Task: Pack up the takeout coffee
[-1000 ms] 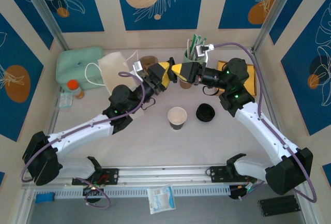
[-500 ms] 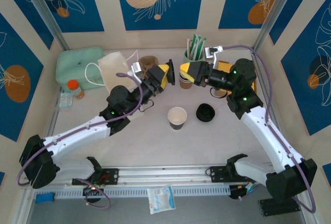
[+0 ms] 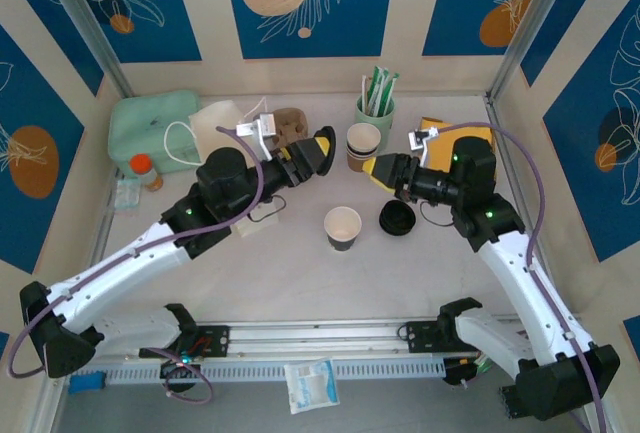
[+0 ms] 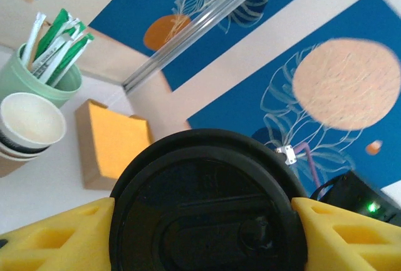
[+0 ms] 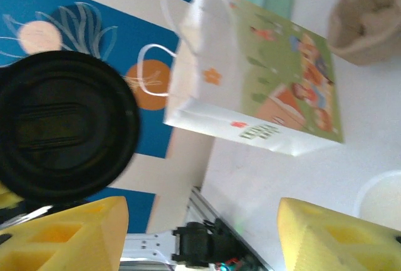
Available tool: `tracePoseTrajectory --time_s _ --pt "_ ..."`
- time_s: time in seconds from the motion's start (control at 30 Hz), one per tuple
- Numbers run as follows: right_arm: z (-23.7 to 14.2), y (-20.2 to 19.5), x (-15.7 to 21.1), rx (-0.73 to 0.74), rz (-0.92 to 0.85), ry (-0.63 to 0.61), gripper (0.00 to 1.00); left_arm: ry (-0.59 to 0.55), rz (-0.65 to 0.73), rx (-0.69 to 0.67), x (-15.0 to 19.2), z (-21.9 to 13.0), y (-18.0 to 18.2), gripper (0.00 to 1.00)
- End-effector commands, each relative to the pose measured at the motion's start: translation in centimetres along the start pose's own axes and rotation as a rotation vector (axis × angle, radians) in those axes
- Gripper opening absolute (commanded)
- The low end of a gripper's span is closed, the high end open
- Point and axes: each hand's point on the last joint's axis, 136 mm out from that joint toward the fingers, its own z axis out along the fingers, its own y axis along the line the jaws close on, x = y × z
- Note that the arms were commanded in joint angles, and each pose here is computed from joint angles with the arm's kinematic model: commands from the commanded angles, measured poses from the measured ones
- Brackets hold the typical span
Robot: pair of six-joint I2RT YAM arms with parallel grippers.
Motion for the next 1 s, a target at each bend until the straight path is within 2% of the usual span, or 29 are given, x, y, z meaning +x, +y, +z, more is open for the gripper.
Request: tracePoseTrajectory --time_s 0.0,0.33,0.5,0.97 --pt "-0.6 -3.2 2.0 0.127 0.002 0.033 0.65 0.107 0.169 -0.104 2.2 0.5 1.3 0.65" --pt "-1.9 -9.2 5.5 0.359 -0.002 0.076 0.67 0.299 0.462 -0.305 7.7 2.1 4.4 0.66" --pt "-2.4 -11.4 6.6 0.428 0.011 0.085 0.67 0.391 0.572 -0.389 10.5 2.7 6.3 0.68" --pt "-2.1 -14.9 7.7 0.506 0.022 0.102 0.67 0.563 0.746 -0.544 16.3 4.0 11.6 0.69"
